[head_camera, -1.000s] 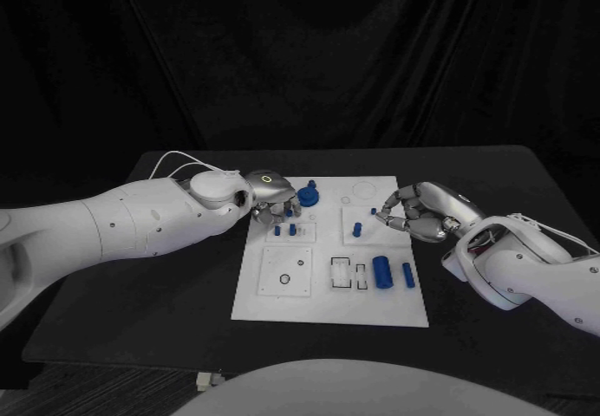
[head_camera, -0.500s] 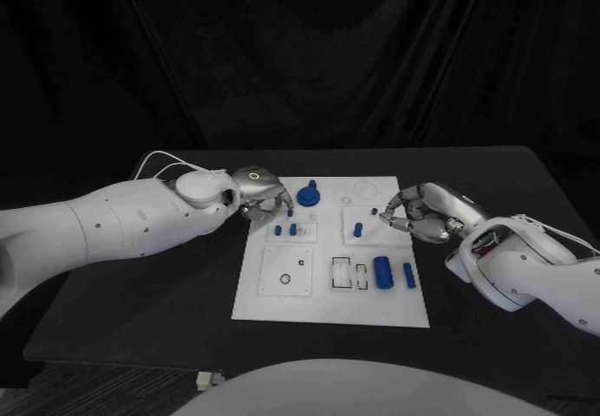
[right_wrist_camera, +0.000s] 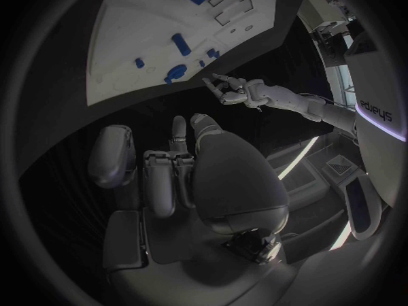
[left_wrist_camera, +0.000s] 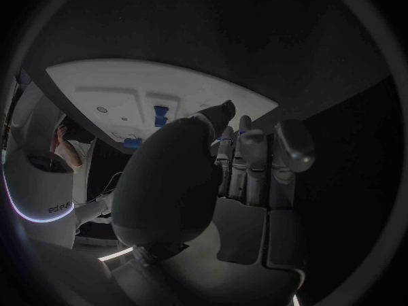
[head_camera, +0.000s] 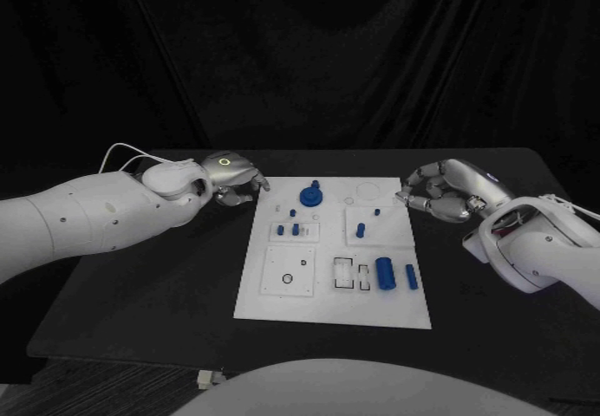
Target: Assemble the parts on the task board
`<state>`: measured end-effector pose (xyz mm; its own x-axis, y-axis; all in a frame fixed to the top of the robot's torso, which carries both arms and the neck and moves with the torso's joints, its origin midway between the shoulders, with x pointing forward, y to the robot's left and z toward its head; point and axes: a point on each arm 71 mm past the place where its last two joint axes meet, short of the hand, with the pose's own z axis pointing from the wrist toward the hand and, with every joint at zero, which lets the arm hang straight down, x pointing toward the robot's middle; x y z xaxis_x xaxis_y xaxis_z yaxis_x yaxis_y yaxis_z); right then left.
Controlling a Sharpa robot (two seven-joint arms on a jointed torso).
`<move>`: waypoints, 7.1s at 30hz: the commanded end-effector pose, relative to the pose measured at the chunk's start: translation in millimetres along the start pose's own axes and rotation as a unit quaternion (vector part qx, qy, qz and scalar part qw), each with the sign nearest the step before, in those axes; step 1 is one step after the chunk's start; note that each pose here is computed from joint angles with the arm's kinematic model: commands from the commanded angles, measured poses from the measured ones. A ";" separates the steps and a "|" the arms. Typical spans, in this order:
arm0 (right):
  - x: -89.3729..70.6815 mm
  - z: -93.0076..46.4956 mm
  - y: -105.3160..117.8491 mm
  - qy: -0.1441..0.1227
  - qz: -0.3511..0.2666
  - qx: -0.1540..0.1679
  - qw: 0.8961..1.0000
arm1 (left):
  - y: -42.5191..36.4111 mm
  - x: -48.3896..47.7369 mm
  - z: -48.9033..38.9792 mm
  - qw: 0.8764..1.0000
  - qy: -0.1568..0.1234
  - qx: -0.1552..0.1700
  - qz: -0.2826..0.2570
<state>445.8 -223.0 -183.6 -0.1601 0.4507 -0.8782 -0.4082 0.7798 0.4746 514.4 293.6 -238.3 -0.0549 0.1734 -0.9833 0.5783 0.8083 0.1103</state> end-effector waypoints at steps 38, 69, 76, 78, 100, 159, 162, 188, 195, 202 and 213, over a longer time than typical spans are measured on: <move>-3.6 48.8 4.0 0.100 -0.313 -0.058 0.943 | -28.0 -56.5 -31.7 0.569 -0.223 0.168 -0.773; 59.9 59.1 -12.5 0.172 -0.206 -0.018 0.963 | -35.5 -37.6 -46.6 0.566 -0.198 0.161 -0.784; 62.0 58.6 -15.9 0.179 -0.206 -0.007 0.962 | -34.8 -36.8 -46.6 0.566 -0.195 0.159 -0.785; 62.5 58.6 -16.9 0.181 -0.207 -0.003 0.961 | -34.6 -36.6 -46.6 0.566 -0.194 0.159 -0.785; 73.8 58.1 -28.4 0.177 -0.204 0.004 0.963 | -34.3 -34.9 -45.8 0.565 -0.188 0.159 -0.788; 95.4 63.8 -39.6 0.172 -0.189 -0.013 0.967 | -36.1 -30.3 -39.9 0.571 -0.169 0.165 -0.786; 94.9 63.9 -39.1 0.164 -0.185 -0.018 0.969 | -35.7 -29.8 -39.9 0.572 -0.169 0.165 -0.786; 82.3 63.0 -36.5 0.107 -0.179 -0.034 0.977 | -36.7 -21.4 -39.9 0.572 -0.158 0.154 -0.790; 63.7 62.0 -23.3 0.084 -0.176 -0.046 0.980 | -35.7 -19.1 -40.8 0.573 -0.157 0.150 -0.791; 48.9 55.6 11.3 0.064 -0.159 -0.087 0.981 | -35.8 -17.3 -40.1 0.573 -0.154 0.147 -0.791; 72.6 40.2 76.1 0.094 -0.114 -0.169 0.974 | -36.4 -16.1 -40.2 0.573 -0.151 0.144 -0.792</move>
<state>442.9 -117.3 -207.4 -0.1739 0.1628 -0.9712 -0.7206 0.6512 0.2382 462.8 282.4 -229.7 -0.5721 -0.7975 0.1915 0.0056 -0.2372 -0.9714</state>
